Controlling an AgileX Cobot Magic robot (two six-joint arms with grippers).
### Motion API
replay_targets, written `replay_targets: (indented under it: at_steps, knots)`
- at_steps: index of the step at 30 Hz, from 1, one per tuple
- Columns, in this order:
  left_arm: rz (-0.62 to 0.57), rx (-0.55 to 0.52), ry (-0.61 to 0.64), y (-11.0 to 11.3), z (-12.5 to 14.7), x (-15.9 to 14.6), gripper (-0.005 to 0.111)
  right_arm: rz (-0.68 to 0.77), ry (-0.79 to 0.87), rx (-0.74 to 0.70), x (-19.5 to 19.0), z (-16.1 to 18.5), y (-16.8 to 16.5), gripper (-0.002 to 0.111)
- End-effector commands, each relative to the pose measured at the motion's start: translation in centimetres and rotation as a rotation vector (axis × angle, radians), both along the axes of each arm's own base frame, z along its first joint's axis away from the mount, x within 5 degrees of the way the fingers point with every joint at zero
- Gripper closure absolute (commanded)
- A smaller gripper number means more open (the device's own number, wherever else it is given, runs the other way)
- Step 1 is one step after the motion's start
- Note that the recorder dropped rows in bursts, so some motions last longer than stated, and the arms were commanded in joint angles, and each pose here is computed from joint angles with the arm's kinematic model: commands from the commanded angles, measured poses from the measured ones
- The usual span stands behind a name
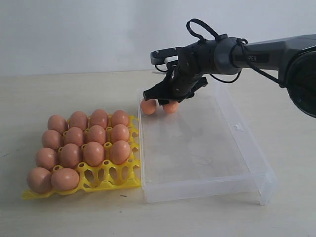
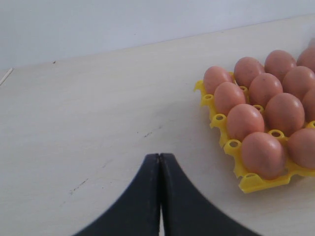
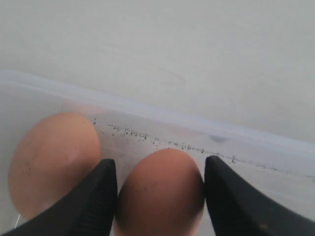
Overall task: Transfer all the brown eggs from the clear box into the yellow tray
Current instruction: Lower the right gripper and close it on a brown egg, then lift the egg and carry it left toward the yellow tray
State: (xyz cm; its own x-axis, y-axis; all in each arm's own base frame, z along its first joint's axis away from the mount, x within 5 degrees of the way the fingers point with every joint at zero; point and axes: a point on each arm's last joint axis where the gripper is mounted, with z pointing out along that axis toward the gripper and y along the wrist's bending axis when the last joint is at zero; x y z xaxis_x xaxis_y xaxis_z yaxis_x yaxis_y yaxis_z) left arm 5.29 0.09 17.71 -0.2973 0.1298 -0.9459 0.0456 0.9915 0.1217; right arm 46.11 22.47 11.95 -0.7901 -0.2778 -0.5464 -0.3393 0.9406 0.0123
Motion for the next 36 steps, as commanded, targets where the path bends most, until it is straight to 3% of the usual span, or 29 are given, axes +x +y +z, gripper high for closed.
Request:
replay_targets:
  at_steps: [1, 8, 17, 22, 28, 30, 32, 33, 36]
  knots:
    - [-0.004, -0.007, -0.016, 0.0, 0.2, 0.0, 0.107, 0.033, 0.000, -0.030, 0.1, 0.2, -0.3, 0.108]
    - [-0.004, -0.007, -0.016, 0.0, 0.2, 0.0, 0.107, 0.067, 0.077, -0.098, -0.6, 0.3, -0.7, 0.108]
    - [-0.004, -0.007, -0.016, 0.0, 0.2, 0.0, 0.107, 0.097, -0.097, -0.031, -2.2, 6.6, -1.4, 0.108]
    - [-0.004, -0.007, -0.016, 0.0, 0.2, 0.0, 0.107, 0.093, -0.225, 0.079, -5.9, 7.3, -2.8, 0.108]
    - [-0.004, -0.007, -0.016, 0.0, 0.2, 0.0, 0.107, 0.116, -0.547, 0.260, -13.0, 10.1, -5.5, 0.108]
    - [-0.004, -0.007, -0.016, 0.0, 0.2, 0.0, 0.107, 0.293, -0.660, 0.322, -16.1, 10.9, -5.3, 0.108]
    - [-0.004, -0.007, -0.016, 0.0, 0.2, 0.0, 0.107, 0.565, -0.738, 0.501, -20.1, 11.2, -4.5, 0.108]
    - [-0.004, -0.007, -0.016, 0.0, 0.2, 0.0, 0.107, 0.565, -0.730, 0.525, -20.5, 11.2, -4.6, 0.108]
    - [-0.004, -0.007, -0.016, 0.0, 0.2, 0.0, 0.107, 0.387, -0.684, 0.543, -19.7, 11.0, -5.4, 0.108]
